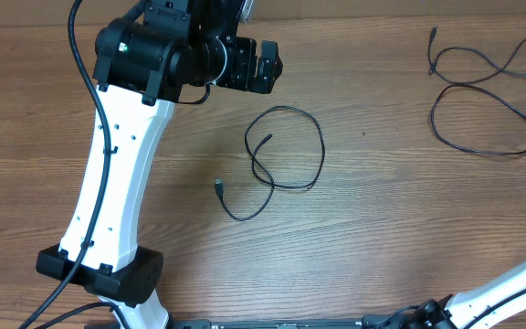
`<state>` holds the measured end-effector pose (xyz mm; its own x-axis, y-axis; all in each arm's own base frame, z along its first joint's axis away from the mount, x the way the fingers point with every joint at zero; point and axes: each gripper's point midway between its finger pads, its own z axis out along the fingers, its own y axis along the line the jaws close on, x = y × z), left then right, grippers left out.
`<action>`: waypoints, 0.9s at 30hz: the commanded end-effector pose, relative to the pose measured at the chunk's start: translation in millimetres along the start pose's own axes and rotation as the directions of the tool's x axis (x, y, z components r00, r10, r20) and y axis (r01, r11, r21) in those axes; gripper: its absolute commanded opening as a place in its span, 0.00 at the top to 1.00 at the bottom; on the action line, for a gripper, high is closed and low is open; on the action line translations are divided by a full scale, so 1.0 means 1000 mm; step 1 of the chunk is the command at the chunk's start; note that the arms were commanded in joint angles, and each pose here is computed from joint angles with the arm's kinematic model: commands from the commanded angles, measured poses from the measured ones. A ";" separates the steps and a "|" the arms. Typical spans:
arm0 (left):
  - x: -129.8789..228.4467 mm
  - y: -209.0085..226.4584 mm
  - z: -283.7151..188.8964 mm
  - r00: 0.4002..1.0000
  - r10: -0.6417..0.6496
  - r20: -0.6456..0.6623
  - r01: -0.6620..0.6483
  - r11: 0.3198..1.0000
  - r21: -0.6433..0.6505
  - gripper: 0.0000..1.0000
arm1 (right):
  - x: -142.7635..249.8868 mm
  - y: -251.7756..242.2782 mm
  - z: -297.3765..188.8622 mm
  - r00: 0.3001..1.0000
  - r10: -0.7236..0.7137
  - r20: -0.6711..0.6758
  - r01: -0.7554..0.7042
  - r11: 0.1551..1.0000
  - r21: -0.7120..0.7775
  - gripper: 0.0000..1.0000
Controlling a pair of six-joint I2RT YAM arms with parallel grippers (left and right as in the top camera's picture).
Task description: Untangle cables
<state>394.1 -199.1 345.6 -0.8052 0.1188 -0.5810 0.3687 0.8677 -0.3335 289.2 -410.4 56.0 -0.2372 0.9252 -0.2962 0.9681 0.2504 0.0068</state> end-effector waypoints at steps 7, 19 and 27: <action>0.000 -0.003 0.005 1.000 0.016 -0.005 -0.015 1.000 0.012 0.00 | -0.031 0.058 -0.050 0.998 -0.013 0.058 0.029 0.957 -0.290 0.96; -0.001 -0.003 0.005 1.000 0.016 -0.001 -0.016 1.000 0.012 0.00 | -0.036 0.092 -0.083 0.989 -0.078 0.127 0.124 0.901 -0.416 0.96; 0.001 -0.003 0.005 1.000 0.015 -0.008 -0.014 1.000 0.011 0.00 | -0.030 0.040 -0.042 0.993 -0.071 0.095 0.082 0.990 -0.116 0.71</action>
<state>395.1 -199.4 346.4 -0.8022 0.1177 -0.5853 0.3704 0.8670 -0.3333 351.9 -397.4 102.1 -0.3141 0.8891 -0.3330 0.8888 0.3987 0.2262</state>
